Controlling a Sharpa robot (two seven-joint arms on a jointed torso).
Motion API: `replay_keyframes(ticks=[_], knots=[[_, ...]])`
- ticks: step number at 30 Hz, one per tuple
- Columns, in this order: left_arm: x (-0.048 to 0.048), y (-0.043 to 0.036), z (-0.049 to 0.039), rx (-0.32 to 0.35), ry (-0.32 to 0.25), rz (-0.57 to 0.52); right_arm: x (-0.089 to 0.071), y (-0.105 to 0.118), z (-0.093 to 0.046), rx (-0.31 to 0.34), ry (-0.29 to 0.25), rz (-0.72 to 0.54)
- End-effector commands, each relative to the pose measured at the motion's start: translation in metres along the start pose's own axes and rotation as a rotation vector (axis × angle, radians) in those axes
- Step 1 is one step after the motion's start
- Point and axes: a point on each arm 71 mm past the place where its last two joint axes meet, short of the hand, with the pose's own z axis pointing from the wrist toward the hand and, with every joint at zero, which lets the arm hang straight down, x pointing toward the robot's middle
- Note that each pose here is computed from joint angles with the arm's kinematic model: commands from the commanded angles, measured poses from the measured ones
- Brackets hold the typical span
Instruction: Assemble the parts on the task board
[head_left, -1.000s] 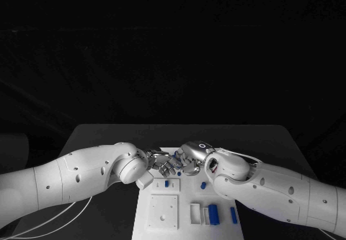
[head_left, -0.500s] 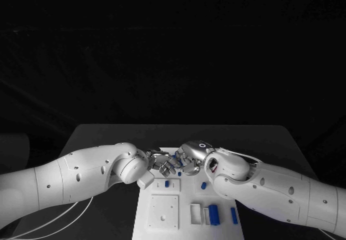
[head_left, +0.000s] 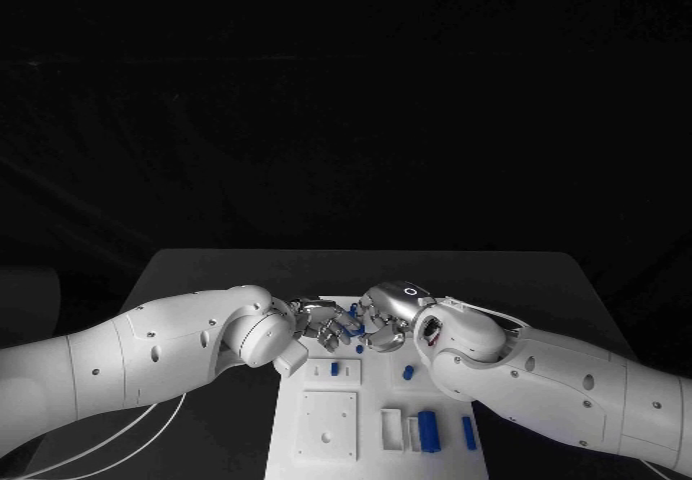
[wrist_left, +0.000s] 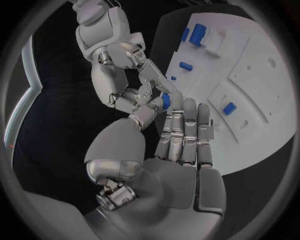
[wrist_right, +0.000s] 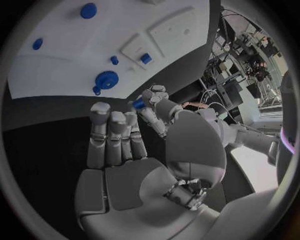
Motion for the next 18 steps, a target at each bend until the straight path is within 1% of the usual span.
replay_keyframes(ticks=[1, 8, 12, 15, 18], knots=[[-0.0070, -0.0027, -0.0006, 0.025, -0.047, -0.021, 0.001, 0.000, -0.001, -0.010, -0.003, 0.017], [-0.0071, -0.0025, -0.0005, 0.022, -0.050, -0.016, 0.001, -0.001, -0.002, -0.010, -0.009, 0.020], [-0.0060, -0.0028, -0.0007, 0.024, -0.045, 0.002, 0.000, -0.004, -0.002, 0.001, -0.023, 0.022], [-0.0046, -0.0042, -0.0015, 0.039, -0.049, 0.043, 0.000, -0.009, -0.002, 0.017, -0.030, 0.020], [-0.0050, -0.0065, -0.0025, 0.073, -0.075, 0.123, -0.001, -0.016, -0.004, 0.032, -0.034, 0.016]])
